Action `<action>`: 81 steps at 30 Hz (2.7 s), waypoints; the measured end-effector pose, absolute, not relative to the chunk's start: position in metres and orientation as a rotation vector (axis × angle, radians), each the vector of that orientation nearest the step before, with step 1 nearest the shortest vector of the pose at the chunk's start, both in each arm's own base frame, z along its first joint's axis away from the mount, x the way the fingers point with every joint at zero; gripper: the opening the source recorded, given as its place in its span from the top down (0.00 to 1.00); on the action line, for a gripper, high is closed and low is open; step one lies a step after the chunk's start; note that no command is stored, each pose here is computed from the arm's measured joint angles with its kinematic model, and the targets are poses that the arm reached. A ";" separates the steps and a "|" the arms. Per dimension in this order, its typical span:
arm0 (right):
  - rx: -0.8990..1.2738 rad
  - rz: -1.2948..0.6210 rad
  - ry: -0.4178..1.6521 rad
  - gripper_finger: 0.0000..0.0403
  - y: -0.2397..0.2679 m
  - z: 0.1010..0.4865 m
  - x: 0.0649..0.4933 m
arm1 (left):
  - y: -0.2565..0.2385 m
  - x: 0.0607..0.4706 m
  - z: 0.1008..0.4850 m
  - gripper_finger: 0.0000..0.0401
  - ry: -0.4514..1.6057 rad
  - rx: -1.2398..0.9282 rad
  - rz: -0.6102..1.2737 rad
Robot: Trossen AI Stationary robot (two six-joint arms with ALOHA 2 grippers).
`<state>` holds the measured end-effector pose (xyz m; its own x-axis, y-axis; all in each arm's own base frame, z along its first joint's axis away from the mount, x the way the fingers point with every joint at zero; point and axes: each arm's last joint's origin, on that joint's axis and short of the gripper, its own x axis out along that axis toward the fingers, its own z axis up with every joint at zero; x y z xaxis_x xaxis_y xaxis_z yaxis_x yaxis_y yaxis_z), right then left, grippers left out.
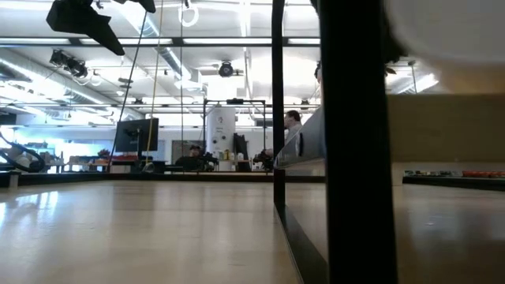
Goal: Pick and place medicine bottles onto shelf by color
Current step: Put the orange pill bottle on the shelf aligned with the other orange pill bottles
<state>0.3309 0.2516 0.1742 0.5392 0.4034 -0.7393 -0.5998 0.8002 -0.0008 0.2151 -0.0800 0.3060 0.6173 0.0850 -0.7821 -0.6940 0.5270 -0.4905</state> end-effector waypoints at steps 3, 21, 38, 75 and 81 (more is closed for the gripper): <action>-0.291 0.615 0.816 0.30 0.254 0.169 0.329 | -0.080 0.215 0.306 0.09 0.776 -0.916 0.533; -0.222 0.549 0.833 0.47 0.252 0.175 0.328 | -0.080 0.215 0.306 0.09 0.782 -0.909 0.535; -0.124 0.489 1.027 0.51 0.236 0.274 0.308 | -0.083 0.223 0.313 0.09 0.716 -0.807 0.398; 0.359 -0.027 0.281 0.50 0.167 0.438 0.249 | -0.124 0.320 0.495 0.09 0.228 0.587 -0.109; 0.416 0.047 0.287 0.50 0.170 0.440 0.250 | -0.132 0.332 0.489 0.09 0.227 0.660 -0.199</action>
